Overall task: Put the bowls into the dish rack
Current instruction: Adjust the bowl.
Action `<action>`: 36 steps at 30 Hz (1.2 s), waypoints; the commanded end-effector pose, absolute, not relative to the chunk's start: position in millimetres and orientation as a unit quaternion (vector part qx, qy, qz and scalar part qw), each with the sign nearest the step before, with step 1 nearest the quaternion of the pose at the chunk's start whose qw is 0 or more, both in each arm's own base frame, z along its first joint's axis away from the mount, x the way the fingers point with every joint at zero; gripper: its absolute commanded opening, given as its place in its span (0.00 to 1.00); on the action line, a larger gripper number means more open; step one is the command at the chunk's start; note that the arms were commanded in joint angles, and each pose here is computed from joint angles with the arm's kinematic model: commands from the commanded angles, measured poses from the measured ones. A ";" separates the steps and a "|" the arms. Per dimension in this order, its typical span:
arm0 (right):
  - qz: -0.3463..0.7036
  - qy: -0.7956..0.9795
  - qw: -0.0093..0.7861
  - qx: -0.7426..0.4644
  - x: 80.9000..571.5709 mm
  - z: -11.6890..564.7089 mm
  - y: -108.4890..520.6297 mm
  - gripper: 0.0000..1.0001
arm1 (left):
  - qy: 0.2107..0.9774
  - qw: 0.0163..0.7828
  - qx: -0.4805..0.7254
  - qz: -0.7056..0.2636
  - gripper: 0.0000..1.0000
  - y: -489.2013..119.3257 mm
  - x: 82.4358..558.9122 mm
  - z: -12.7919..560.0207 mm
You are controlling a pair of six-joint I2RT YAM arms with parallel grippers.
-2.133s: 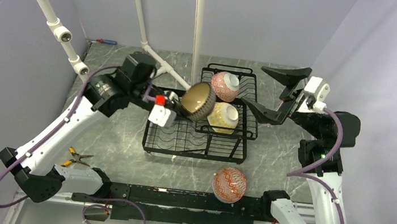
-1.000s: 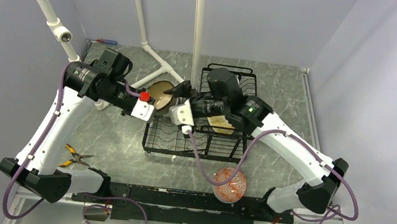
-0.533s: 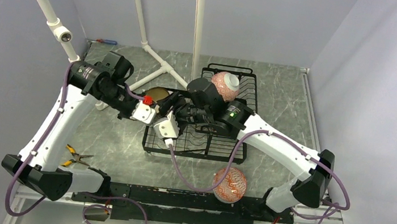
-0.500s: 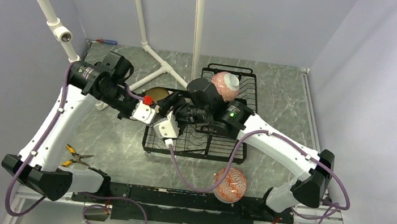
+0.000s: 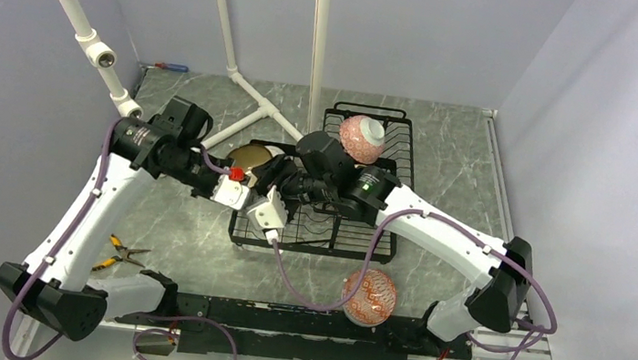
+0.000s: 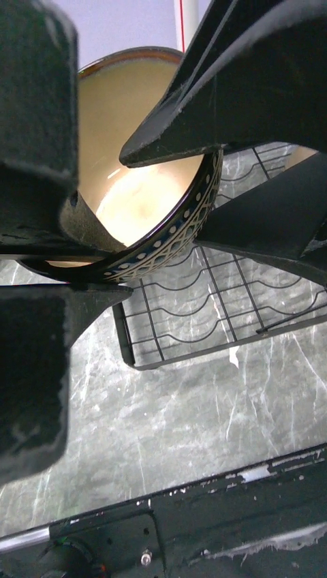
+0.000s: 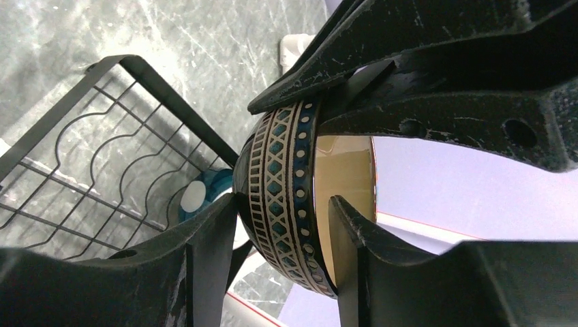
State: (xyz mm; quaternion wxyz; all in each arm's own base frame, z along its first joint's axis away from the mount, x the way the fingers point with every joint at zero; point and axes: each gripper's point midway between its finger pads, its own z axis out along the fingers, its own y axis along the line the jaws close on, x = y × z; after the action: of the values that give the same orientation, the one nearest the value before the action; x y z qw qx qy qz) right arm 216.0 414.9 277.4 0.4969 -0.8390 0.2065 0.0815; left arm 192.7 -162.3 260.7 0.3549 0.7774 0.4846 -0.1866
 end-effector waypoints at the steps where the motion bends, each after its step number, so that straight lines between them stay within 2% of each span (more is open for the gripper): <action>1: 0.067 0.291 0.525 -0.797 240.9 276.5 409.1 0.00 | 0.415 0.485 0.760 -0.122 0.02 -184.9 222.4 315.4; 3: 0.069 0.289 0.565 -0.770 241.2 293.9 403.4 0.16 | 0.412 0.494 0.756 -0.121 0.03 -185.9 221.6 316.1; 5: 0.080 0.286 0.606 -0.738 242.9 313.2 399.5 0.66 | 0.405 0.503 0.754 -0.120 0.03 -187.4 221.3 315.3; 6: 0.089 0.288 0.618 -0.726 243.8 320.2 395.6 0.75 | 0.403 0.504 0.754 -0.126 0.03 -188.6 219.2 313.9; 7: 0.098 0.287 0.626 -0.718 243.3 326.2 392.7 0.79 | 0.402 0.502 0.754 -0.135 0.03 -190.1 216.3 311.9; 19: 0.265 0.284 0.676 -0.626 220.3 390.2 346.0 0.82 | 0.438 0.543 0.645 -0.311 0.03 -220.1 188.7 339.8; 28: 0.338 0.325 0.669 -0.577 212.3 406.4 316.0 0.83 | 0.518 0.599 0.394 -0.467 0.03 -229.0 194.2 380.6; 32: 0.372 0.336 0.639 -0.584 210.2 403.8 305.9 0.83 | 0.507 0.553 0.376 -0.544 0.03 -235.7 175.6 401.5; 36: 0.384 0.295 0.616 -0.622 198.4 405.1 297.9 0.83 | 0.496 0.455 0.446 -0.590 0.03 -240.8 148.9 416.1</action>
State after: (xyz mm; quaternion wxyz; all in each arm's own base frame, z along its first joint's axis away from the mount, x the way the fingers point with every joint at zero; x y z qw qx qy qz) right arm 226.2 303.7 388.4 0.6450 -0.5855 0.3520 0.3423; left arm 192.0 -239.2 341.1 0.4908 0.3740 0.5838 -0.5276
